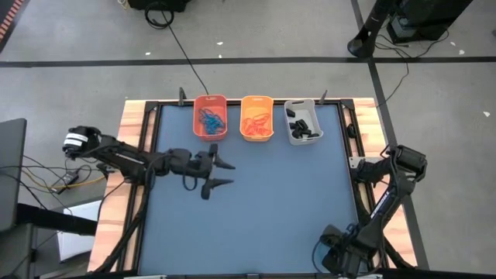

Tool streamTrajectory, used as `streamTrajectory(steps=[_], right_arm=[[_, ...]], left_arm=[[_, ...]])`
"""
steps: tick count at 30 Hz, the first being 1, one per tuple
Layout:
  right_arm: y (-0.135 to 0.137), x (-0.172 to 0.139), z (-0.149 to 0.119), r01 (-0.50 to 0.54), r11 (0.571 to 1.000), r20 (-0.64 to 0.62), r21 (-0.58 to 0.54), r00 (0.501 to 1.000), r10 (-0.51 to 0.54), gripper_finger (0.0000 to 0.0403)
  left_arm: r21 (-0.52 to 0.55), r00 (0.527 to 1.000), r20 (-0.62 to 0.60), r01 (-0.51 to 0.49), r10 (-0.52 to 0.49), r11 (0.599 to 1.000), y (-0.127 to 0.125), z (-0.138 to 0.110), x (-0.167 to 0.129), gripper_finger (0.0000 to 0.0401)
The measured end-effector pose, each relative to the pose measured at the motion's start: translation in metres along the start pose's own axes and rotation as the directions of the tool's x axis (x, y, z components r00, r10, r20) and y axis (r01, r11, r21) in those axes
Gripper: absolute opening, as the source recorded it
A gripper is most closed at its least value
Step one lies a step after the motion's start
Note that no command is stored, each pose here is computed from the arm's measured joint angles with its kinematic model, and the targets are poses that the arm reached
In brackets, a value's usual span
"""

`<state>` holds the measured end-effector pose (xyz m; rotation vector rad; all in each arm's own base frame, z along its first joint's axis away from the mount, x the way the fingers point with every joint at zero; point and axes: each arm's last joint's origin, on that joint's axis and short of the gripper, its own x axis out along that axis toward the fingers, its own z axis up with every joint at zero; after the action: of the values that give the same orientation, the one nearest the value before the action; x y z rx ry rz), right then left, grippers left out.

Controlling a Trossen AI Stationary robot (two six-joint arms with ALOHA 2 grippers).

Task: Sort rubber bands into baskets
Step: Put the blue rubber band into the orange bin

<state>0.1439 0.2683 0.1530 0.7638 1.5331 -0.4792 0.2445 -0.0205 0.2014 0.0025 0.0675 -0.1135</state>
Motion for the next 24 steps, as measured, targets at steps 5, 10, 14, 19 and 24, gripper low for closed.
streamTrajectory(steps=[5,10,14,19,24], right_arm=[[0.002,0.013,-0.001,0.033,0.999,-0.021,-0.004,0.999,-0.033,0.0158],[0.002,0.018,0.0,0.056,0.998,-0.009,-0.003,0.998,-0.056,0.0158],[0.001,0.018,0.001,0.056,0.998,0.011,0.002,0.998,-0.056,0.0157],[-0.001,0.018,0.002,0.075,0.997,0.018,0.013,0.997,-0.075,0.0144],[-0.001,0.018,0.004,0.081,0.997,0.04,0.018,0.996,-0.082,0.0118]], left_arm=[[0.029,0.999,0.03,0.025,-0.026,0.999,-0.014,0.0,0.002,0.0222],[0.049,0.997,0.073,0.026,-0.03,0.998,-0.021,-0.006,0.011,0.0222],[0.046,0.996,0.087,0.025,-0.029,0.999,-0.022,-0.014,0.017,0.0222],[0.025,0.996,0.087,0.029,-0.031,0.999,-0.022,-0.025,0.023,0.0222],[0.018,0.996,0.079,0.028,-0.029,0.999,-0.022,-0.032,0.03,0.0222]])
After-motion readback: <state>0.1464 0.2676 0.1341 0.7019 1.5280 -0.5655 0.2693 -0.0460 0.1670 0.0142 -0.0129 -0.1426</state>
